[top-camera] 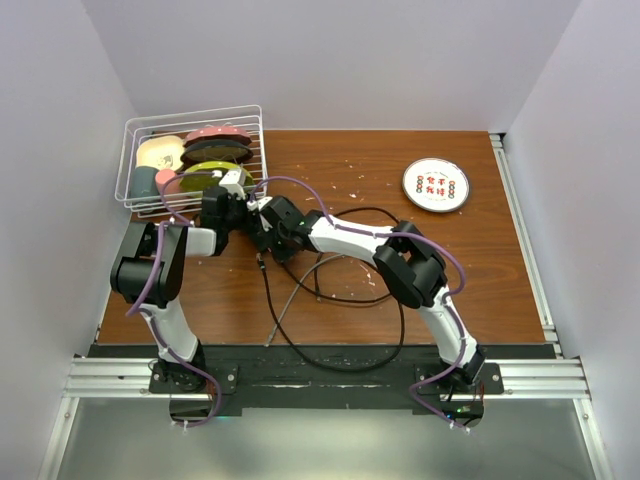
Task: Insert the plug into the switch port
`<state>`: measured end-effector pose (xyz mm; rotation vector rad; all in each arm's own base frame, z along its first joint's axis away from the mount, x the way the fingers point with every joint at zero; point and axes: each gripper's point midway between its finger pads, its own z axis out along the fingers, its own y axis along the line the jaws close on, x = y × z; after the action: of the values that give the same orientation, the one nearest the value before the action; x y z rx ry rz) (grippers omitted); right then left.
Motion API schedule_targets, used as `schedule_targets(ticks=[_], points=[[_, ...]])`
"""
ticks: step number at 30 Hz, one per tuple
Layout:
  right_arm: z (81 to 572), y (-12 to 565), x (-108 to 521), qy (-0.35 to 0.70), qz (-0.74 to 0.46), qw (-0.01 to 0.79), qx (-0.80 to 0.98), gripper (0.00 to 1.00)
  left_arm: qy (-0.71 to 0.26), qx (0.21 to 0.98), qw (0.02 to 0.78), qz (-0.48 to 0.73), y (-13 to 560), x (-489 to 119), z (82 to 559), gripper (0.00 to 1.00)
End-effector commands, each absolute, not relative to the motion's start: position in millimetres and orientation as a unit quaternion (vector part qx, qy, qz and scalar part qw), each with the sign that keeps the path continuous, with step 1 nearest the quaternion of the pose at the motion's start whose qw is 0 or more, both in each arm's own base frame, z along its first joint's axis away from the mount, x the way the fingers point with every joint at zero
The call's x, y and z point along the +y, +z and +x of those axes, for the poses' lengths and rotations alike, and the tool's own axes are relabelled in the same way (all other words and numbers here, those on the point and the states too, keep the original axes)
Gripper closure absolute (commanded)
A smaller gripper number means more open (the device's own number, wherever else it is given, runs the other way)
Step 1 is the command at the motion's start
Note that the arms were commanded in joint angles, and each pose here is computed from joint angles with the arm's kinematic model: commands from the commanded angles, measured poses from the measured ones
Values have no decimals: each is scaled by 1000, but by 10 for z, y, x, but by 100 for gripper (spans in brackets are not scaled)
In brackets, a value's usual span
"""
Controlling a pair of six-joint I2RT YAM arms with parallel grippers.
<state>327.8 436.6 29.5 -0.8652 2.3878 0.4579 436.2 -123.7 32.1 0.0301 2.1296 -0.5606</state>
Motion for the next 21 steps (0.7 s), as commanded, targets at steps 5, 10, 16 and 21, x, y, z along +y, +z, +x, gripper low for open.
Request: schedule_targets(ticks=[5,10,16,21], points=[[3954,1169,4975,262,-271,437,817,100,-306,907,287,42,-187,-1743,3574,57],[3836,1055,4879,259,-278,422,823,100,-295,909,293,41,-175,-1711,3611,56],[3675,941,4697,253,-282,402,834,97,-251,916,312,23,-113,-1548,3718,45],[3551,874,4610,254,-287,386,839,77,-195,923,332,3,49,-1354,3831,37]])
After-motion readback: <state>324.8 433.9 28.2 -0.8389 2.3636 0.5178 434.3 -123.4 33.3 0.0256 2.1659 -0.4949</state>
